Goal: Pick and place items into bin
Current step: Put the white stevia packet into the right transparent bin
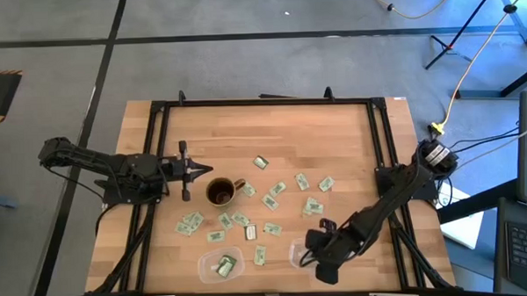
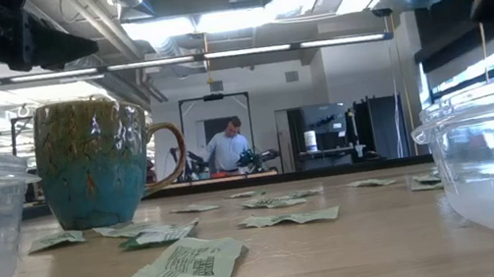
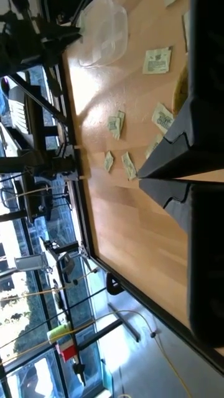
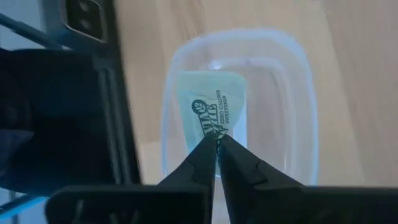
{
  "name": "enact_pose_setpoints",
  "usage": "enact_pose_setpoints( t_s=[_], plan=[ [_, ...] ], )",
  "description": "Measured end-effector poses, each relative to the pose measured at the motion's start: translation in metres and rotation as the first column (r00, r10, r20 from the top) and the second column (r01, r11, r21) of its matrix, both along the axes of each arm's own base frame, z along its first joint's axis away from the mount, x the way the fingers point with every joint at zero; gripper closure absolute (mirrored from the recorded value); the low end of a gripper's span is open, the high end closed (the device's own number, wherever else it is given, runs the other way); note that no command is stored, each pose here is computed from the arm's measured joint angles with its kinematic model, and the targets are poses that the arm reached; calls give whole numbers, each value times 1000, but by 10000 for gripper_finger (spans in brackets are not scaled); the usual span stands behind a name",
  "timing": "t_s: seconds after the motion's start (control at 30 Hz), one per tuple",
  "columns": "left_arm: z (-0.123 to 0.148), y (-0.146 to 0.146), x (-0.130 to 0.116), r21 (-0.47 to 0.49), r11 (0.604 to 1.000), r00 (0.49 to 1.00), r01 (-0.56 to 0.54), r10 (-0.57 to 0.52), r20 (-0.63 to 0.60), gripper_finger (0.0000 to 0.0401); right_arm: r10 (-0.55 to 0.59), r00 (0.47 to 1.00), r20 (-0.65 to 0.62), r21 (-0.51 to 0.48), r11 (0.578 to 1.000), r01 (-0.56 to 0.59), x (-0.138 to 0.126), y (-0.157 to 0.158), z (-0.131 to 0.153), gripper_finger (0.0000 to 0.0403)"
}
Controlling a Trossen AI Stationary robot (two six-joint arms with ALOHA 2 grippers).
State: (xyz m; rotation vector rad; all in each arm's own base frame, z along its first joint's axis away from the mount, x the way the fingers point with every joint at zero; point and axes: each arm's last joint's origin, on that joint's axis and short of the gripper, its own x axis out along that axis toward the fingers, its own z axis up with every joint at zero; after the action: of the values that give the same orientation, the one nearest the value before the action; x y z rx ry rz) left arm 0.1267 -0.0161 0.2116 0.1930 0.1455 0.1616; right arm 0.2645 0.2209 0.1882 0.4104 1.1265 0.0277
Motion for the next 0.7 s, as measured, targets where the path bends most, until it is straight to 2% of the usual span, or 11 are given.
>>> enact_pose_setpoints(
  t_s=[0.27,0.43,0.7],
  plan=[
    [0,0,1,1,1000,1000,-1,1,-4,395,-8,999,-51,-39,999,5,4,3,-22,379],
    [0,0,1,1,1000,1000,-1,1,-4,394,-17,997,-71,-32,999,15,4,3,-24,375],
    [0,0,1,1,1000,1000,-1,1,-4,395,-11,996,-94,-6,1000,11,4,2,-24,312]
  ],
)
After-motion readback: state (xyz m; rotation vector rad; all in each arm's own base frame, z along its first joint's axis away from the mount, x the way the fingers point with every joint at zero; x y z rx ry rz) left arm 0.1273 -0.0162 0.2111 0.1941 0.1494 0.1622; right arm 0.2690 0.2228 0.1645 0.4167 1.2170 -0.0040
